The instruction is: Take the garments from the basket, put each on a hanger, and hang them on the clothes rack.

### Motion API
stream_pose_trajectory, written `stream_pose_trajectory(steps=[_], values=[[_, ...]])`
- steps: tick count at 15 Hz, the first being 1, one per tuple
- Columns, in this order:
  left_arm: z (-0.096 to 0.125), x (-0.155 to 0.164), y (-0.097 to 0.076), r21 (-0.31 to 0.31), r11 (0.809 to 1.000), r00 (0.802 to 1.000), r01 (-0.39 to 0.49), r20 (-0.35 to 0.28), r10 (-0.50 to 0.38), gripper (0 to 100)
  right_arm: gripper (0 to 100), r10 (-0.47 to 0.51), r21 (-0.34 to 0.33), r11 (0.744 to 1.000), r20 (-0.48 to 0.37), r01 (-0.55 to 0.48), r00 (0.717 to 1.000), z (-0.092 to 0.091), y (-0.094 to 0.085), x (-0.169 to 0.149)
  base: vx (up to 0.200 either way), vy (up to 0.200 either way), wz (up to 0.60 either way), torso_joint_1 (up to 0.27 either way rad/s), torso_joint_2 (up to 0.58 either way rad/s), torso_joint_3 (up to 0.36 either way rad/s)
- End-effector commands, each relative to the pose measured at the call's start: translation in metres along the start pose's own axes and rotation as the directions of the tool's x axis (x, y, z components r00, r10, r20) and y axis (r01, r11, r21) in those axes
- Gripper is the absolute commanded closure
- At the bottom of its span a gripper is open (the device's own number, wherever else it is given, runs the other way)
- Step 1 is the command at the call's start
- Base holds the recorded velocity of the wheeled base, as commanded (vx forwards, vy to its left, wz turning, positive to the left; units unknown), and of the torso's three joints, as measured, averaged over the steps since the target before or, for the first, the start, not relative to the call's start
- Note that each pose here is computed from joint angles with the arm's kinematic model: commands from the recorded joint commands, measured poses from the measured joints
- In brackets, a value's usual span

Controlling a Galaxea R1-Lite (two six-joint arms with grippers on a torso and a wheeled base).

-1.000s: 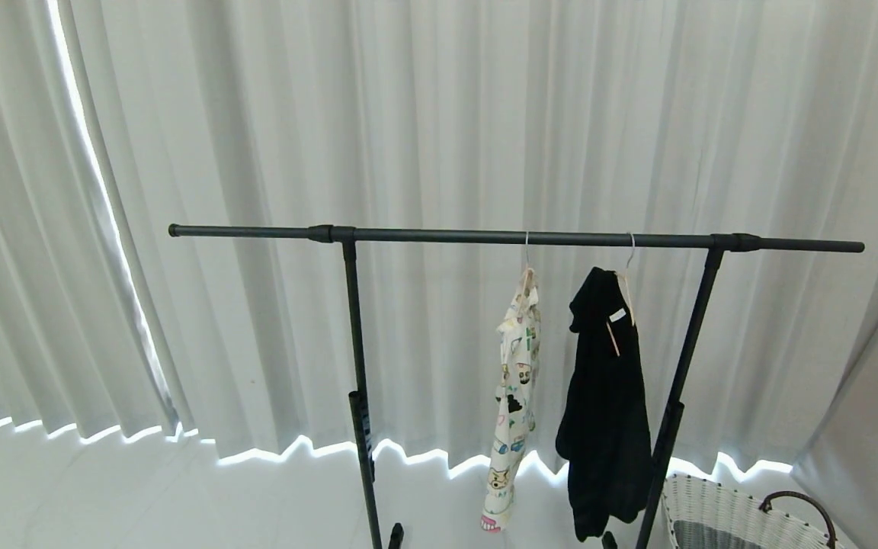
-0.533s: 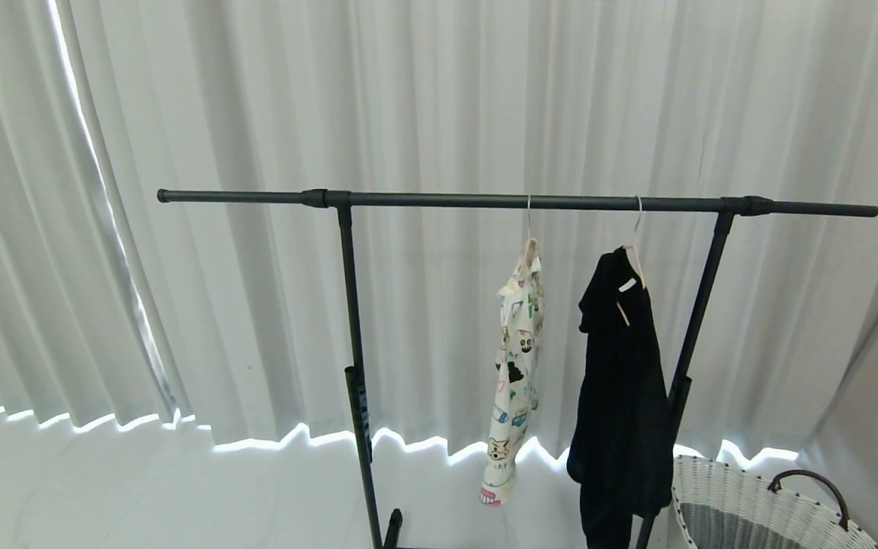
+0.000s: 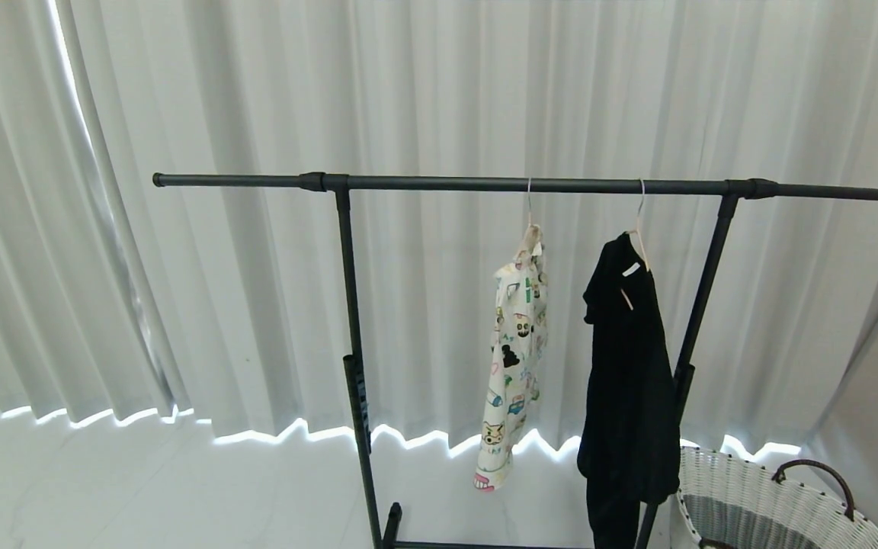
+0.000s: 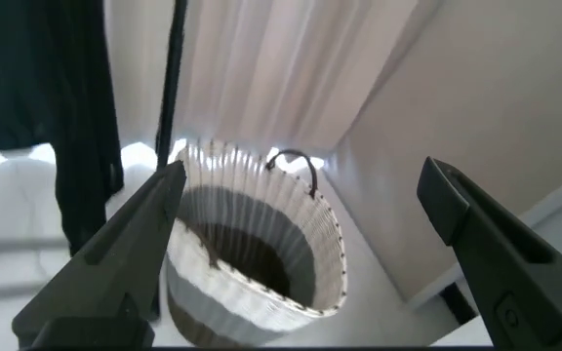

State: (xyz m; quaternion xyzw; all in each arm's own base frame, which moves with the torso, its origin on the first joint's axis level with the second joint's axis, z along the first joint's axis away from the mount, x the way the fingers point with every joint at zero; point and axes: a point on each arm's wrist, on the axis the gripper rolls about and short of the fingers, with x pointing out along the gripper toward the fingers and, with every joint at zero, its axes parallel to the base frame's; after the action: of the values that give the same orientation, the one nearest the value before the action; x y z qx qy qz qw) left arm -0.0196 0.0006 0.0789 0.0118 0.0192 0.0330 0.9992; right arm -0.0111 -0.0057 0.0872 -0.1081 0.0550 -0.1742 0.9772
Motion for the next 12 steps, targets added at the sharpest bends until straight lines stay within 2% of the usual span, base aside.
stream_pose_trajectory(steps=[1, 3, 4, 6, 8, 9, 10, 12], values=[[-0.0035, -0.003, -0.0011, 0.036, 0.994, 0.994, 0.103, 0.034, -0.104, 0, 0, -0.054, 0.041, 0.998, 0.062, 0.051, 0.997, -0.0011, -0.0023, -0.0054, 0.0, 0.0, 0.0, 0.0, 0.0, 0.0], [-0.0038, -0.003, -0.0011, 0.043, 0.993, 0.994, 0.106, 0.031, -0.107, 0, 0, -0.052, 0.051, 0.997, 0.062, 0.049, 0.997, -0.0011, -0.0022, -0.0054, 0.0, 0.0, 0.0, 0.0, 0.0, 0.0], [-0.0038, -0.0032, -0.0012, 0.014, 0.994, 0.994, 0.105, 0.032, -0.105, 0, 0, -0.037, 0.041, 0.999, 0.065, 0.034, 0.997, -0.001, -0.0019, -0.0053, 0.0, 0.0, 0.0, 0.0, 0.0, 0.0], [-0.004, -0.0032, -0.0011, 0.005, 0.994, 0.994, 0.105, 0.031, -0.105, 0, 0, 0.049, 0.028, 0.998, 0.086, -0.052, 0.995, -0.0006, 0.0, -0.0054, 0.0, 0.0, 0.0, 0.0, 0.0, 0.0], [-0.0039, -0.0033, -0.0011, 0.005, 0.994, 0.994, 0.105, 0.029, -0.105, 0, 0, 0.173, 0.033, 0.983, 0.11, -0.178, 0.979, -0.0003, 0.0015, -0.0051, 0.0, 0.0, 0.0, 0.0, 0.0, 0.0], [-0.0038, -0.0032, -0.0011, 0.005, 0.994, 0.994, 0.107, 0.028, -0.107, 0, 0, 0.196, 0.037, 0.979, 0.117, -0.202, 0.974, -0.0004, 0.0011, -0.005, 0.0, 0.0, 0.0, 0.0, 0.0, 0.0], [-0.0035, -0.0021, -0.0013, 0.008, 0.994, 0.993, 0.113, 0.014, -0.113, 0, 0, 0.271, 0.049, 0.959, 0.141, -0.281, 0.952, -0.0012, 0.0003, -0.0053, 0.0, 0.0, 0.0, 0.0, 0.0, 0.0], [-0.0029, 0.0009, -0.0012, 0.005, 0.991, 0.991, 0.133, -0.03, -0.133, 0, 0, 0.35, 0.088, 0.928, 0.136, -0.363, 0.927, -0.0022, 0.0024, -0.0053, 0.0, 0.0, 0.0, 0.0, 0.0, 0.0]])
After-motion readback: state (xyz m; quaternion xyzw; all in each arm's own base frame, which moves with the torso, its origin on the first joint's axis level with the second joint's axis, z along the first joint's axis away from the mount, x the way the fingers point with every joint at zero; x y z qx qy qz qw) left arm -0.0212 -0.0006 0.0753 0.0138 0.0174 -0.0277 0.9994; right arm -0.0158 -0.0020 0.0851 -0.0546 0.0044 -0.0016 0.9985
